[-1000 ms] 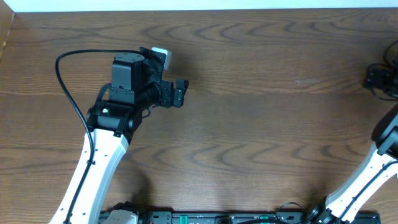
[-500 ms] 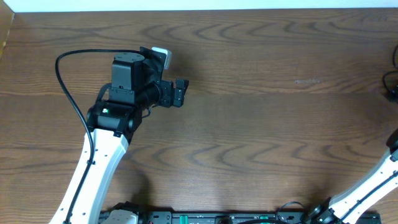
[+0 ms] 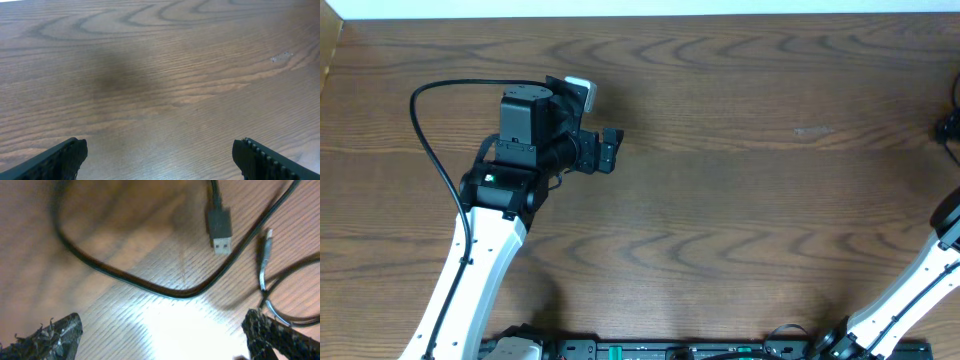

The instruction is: Untangle cables

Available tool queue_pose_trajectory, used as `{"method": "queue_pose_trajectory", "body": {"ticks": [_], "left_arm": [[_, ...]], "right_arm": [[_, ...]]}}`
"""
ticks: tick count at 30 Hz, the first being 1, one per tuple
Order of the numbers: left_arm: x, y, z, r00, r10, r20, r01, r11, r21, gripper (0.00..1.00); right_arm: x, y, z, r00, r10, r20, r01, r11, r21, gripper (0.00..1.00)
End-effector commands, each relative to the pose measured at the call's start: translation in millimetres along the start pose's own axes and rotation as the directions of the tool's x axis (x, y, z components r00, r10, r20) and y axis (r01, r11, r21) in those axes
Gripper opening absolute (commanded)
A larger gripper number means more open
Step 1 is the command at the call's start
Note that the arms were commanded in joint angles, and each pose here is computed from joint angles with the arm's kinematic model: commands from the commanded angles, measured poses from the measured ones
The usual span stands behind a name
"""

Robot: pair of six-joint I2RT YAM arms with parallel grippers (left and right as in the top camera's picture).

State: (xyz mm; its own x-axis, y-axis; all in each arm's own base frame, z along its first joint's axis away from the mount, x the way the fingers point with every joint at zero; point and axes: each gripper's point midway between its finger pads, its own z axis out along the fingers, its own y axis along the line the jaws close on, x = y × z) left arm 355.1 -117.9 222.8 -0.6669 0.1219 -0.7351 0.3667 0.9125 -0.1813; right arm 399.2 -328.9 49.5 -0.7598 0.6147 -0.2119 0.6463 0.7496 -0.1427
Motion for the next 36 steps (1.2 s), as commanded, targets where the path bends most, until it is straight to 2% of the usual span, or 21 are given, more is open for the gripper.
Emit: {"method": "queue_pose_trajectory", "body": {"ticks": [1,12,20,26,36], "left_arm": [[-3,2,-3,1.000,0.021,0.010,-0.021,1.000,-0.013,0.98],[-3,3,-3,0.999,0.047,0.008,-0.047,0.999,-0.016,0.98],[5,10,-3,0.999,0.037,-0.027,-0.039,0.998,-0.055,0.97],[2,16,-12,0.999,0.042,-0.012,-0.043,0.994,-0.103,0.98],[4,10,-41,0.999,0.044,0.012,-0.042,0.993,-0.110,0.98]], "right_arm": [[-15,1,-20,0.999,0.029,0.044,-0.029,1.000,-0.007,0.99],[-16,16,-106,0.987,0.086,0.133,-0.080,0.996,-0.044,0.99],[0,50,-188,0.971,0.035,0.234,-0.016,0.996,-0.082,0.99],[44,30,-233,0.961,0.169,0.219,-0.183,0.982,0.044,0.99],[80,-3,-284,0.927,0.258,0.271,-0.291,0.953,0.087,0.99]]}}
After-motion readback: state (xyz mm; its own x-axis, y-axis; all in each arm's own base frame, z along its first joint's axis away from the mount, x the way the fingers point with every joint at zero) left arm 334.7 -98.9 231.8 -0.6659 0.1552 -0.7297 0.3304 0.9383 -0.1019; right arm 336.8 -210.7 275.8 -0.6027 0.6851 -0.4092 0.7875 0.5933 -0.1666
